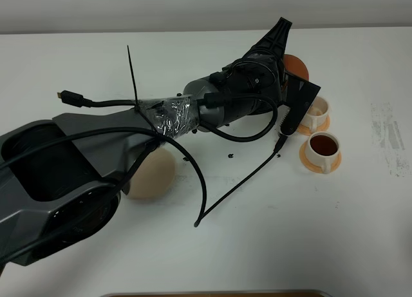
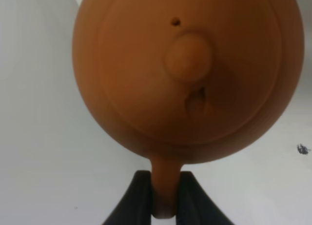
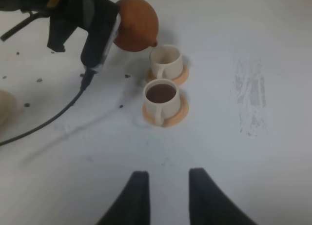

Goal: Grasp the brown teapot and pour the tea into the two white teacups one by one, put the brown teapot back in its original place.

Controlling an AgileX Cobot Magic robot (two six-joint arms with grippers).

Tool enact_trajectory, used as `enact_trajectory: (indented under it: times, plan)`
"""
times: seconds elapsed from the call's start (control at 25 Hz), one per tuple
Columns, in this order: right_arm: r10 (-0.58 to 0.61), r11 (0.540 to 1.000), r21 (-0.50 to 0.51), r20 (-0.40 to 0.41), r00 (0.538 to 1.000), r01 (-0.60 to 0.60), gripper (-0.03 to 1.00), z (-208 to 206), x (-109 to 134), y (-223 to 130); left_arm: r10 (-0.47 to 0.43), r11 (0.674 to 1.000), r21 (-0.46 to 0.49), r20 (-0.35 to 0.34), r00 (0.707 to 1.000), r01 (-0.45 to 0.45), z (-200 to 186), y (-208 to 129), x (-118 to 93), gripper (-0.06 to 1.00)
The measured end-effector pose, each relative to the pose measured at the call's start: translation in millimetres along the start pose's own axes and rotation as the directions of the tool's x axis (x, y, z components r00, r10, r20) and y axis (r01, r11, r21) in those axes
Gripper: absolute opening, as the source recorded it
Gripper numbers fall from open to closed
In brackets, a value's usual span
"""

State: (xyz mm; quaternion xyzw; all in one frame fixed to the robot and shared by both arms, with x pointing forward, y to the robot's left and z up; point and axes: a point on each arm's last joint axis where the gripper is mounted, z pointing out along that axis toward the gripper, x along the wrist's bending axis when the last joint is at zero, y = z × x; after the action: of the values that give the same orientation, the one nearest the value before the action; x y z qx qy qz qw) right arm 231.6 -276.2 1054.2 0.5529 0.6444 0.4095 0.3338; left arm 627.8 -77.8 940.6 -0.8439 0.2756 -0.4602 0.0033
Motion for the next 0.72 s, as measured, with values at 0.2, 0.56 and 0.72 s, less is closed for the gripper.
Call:
enact_trajectory:
  times: [0.2, 0.56, 0.72]
  plan:
    - [0.0, 1.0, 0.0, 0.0, 1.0, 0.0, 0.22, 0.0, 0.0, 0.0, 0.007, 1.0, -0.005, -0.003, 1.0, -0.007, -1.3, 3.3, 0.3, 0.13]
    - [0.0, 1.0, 0.0, 0.0, 1.0, 0.0, 0.22, 0.0, 0.0, 0.0, 0.049, 0.999, 0.004, -0.014, 0.999, -0.049, -1.3, 2.6, 1.3, 0.13]
    - [0.0, 1.0, 0.0, 0.0, 1.0, 0.0, 0.22, 0.0, 0.0, 0.0, 0.055, 0.998, 0.003, -0.014, 0.998, -0.055, -1.3, 2.6, 1.3, 0.13]
